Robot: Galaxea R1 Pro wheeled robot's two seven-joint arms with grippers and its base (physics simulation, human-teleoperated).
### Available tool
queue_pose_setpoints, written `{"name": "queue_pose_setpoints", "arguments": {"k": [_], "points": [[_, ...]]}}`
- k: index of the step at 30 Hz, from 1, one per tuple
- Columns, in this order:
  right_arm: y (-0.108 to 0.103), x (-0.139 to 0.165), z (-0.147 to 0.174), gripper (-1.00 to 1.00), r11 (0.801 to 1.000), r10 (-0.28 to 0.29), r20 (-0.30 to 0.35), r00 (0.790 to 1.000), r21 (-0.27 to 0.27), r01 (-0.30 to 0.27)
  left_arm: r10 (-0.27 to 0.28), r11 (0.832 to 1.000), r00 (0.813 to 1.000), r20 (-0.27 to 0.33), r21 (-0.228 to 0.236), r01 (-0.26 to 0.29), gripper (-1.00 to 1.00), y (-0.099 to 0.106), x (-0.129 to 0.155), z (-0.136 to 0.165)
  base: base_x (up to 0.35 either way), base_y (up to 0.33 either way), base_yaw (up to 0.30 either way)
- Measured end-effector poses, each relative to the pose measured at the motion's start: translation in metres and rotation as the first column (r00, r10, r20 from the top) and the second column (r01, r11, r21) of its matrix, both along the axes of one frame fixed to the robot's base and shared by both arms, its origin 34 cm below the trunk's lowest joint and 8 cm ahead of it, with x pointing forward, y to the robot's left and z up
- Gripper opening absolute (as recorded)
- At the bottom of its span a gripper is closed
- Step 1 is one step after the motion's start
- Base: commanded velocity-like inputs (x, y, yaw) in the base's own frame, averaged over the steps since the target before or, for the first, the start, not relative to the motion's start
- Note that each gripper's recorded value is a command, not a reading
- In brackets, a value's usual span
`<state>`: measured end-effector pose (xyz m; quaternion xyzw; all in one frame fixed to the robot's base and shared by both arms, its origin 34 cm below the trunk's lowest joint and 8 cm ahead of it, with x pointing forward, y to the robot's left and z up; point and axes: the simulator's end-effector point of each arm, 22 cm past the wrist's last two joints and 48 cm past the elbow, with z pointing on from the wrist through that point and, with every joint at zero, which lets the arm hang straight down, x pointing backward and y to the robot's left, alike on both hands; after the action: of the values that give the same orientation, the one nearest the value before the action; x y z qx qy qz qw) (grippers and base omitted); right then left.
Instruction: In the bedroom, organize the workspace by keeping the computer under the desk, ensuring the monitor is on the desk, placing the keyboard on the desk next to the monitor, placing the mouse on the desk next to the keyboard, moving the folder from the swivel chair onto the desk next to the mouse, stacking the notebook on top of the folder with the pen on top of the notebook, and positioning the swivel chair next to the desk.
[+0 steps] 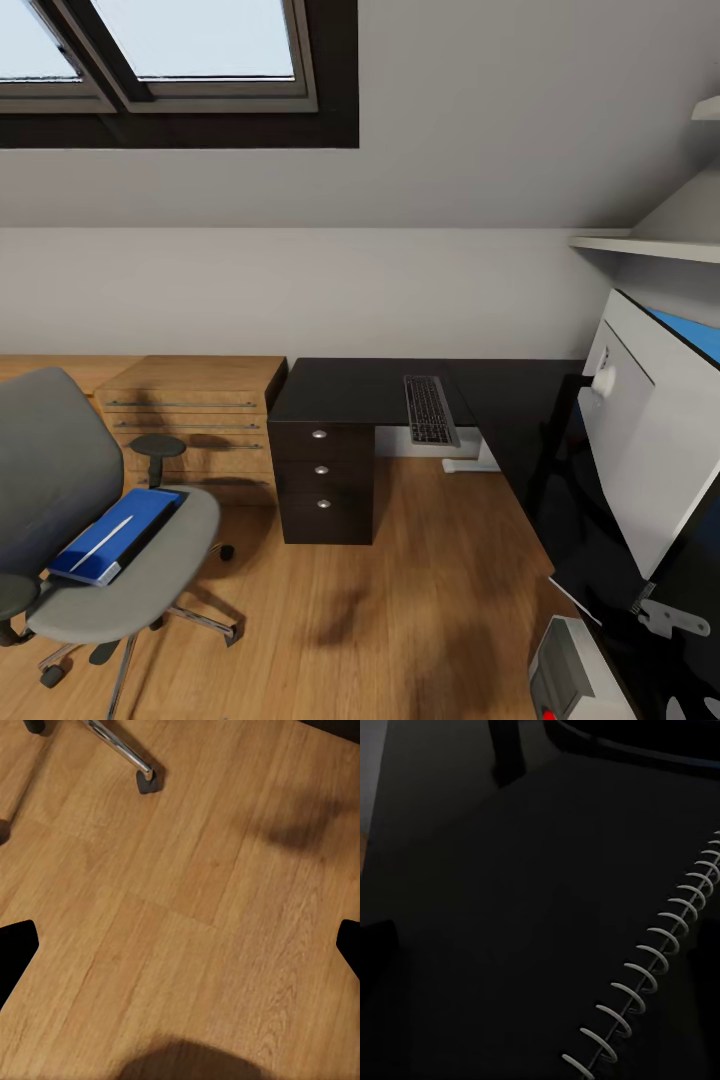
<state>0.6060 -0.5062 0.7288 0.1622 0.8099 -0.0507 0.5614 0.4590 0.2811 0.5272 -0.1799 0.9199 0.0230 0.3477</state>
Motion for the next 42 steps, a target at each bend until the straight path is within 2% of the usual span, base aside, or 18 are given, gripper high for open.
{"name": "queue_pose_setpoints", "arguments": {"k": [10, 42], "points": [[0.0021, 0.0004, -0.0009, 1.0, 1.0, 0.007, -0.002, 1.0, 0.001, -0.007, 0.001, 1.0, 1.0, 0.0, 0.0, -0.001, 1.0, 0.0003, 0.0001, 0.0001, 0.0, 0.1, 0.0], [0.0021, 0.0, -0.0014, 1.0, 1.0, 0.007, -0.002, 1.0, -0.003, -0.007, 0.001, 1.0, 1.0, 0.0, 0.002, -0.001, 1.0, 0.0012, -0.0001, 0.0, 0.0, 0.003, 0.0]]}}
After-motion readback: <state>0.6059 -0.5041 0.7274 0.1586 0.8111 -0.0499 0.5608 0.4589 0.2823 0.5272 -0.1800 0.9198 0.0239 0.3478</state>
